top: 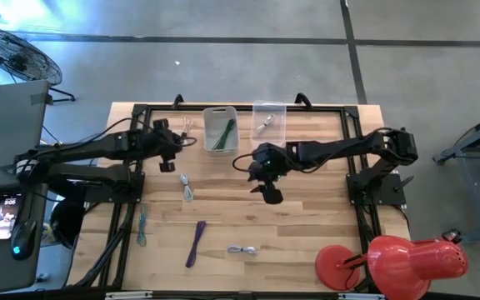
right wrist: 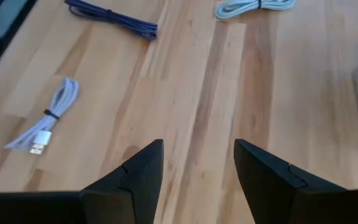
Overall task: Pick & Place USB Port
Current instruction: Put the light pink charger cable into the grey bin, then put the blue charger cable into the transparent bin
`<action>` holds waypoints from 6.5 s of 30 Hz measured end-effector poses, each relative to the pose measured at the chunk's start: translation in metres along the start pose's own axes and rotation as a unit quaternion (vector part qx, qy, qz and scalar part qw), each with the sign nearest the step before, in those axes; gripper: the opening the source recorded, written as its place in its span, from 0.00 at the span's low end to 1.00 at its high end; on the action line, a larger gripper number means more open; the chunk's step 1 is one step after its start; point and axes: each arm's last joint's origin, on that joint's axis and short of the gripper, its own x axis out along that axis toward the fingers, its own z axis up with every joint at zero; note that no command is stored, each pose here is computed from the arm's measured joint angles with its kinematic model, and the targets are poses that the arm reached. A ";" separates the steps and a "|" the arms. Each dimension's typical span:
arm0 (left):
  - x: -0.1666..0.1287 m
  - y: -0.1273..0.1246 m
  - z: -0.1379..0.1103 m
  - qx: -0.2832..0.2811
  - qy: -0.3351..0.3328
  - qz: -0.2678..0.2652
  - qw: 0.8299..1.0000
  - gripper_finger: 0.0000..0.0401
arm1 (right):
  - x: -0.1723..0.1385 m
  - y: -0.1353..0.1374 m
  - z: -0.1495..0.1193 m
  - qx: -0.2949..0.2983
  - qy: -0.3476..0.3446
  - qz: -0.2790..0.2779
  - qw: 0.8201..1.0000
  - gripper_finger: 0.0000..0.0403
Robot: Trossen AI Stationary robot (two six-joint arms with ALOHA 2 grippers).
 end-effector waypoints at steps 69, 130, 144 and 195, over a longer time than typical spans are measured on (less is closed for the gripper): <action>0.094 -0.036 0.004 0.154 0.242 0.036 0.957 0.01 | 0.004 0.017 0.000 -0.015 0.013 0.013 1.000 0.47; 0.056 0.001 0.101 0.032 0.020 0.031 0.999 0.00 | 0.008 0.046 -0.008 -0.022 0.068 0.030 0.997 0.47; 0.074 0.004 0.110 0.054 -0.032 -0.013 0.998 0.08 | 0.009 0.052 -0.010 -0.030 0.080 0.036 0.996 0.47; -0.092 -0.006 0.078 0.111 0.024 -0.215 0.970 0.25 | 0.008 0.049 -0.011 -0.051 0.081 0.035 0.995 0.47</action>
